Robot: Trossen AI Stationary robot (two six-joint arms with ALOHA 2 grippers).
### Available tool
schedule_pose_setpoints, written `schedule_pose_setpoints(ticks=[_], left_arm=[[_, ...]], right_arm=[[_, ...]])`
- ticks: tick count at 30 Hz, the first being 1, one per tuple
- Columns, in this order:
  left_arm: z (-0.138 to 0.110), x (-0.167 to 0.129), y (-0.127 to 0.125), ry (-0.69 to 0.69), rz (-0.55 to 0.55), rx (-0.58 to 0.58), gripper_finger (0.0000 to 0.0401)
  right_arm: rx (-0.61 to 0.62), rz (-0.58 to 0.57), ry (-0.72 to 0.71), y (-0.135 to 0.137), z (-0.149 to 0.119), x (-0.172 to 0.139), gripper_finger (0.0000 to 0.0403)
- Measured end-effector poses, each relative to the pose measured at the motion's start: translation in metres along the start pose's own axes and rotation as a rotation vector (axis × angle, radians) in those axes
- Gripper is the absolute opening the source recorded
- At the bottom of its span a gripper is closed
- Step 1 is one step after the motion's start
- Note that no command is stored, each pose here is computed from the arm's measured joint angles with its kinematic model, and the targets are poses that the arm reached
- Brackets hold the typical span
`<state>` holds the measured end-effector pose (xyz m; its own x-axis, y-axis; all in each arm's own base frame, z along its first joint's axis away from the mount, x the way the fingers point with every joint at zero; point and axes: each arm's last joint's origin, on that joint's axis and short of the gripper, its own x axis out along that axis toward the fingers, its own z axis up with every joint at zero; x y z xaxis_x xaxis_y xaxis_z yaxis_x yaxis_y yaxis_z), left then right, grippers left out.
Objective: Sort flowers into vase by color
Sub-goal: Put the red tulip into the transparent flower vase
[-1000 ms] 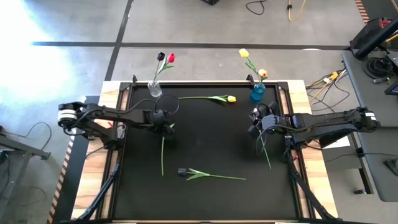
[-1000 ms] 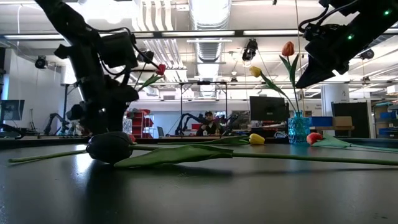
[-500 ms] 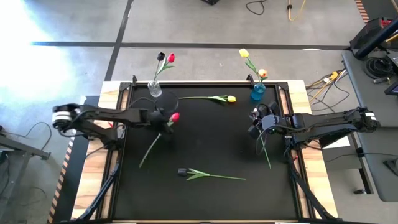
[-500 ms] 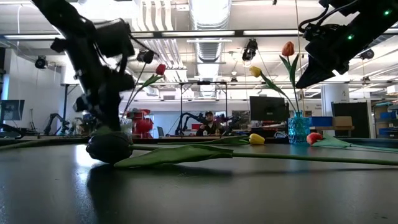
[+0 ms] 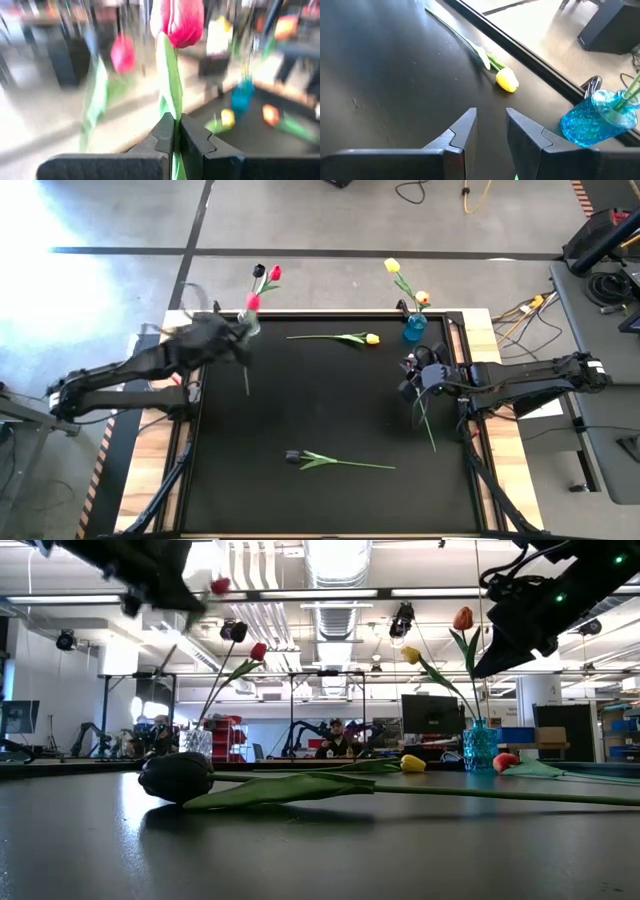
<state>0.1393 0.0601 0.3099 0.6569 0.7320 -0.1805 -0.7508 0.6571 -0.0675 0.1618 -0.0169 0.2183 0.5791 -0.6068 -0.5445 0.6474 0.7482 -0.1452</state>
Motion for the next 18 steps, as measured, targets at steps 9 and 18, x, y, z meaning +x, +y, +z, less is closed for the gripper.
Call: schedule_pose_setpoints(ticks=[9,18], left_arm=[[0.024,-0.026,0.015,-0.371,0.117,0.159,0.0002],[0.025,-0.012,0.028,-0.52,0.203,0.233,0.0001]], right_arm=[[0.011,0.009,-0.028,0.001,0.003,0.0,0.0095],[0.008,0.024,-0.077,0.003,0.009,0.0,0.0095]])
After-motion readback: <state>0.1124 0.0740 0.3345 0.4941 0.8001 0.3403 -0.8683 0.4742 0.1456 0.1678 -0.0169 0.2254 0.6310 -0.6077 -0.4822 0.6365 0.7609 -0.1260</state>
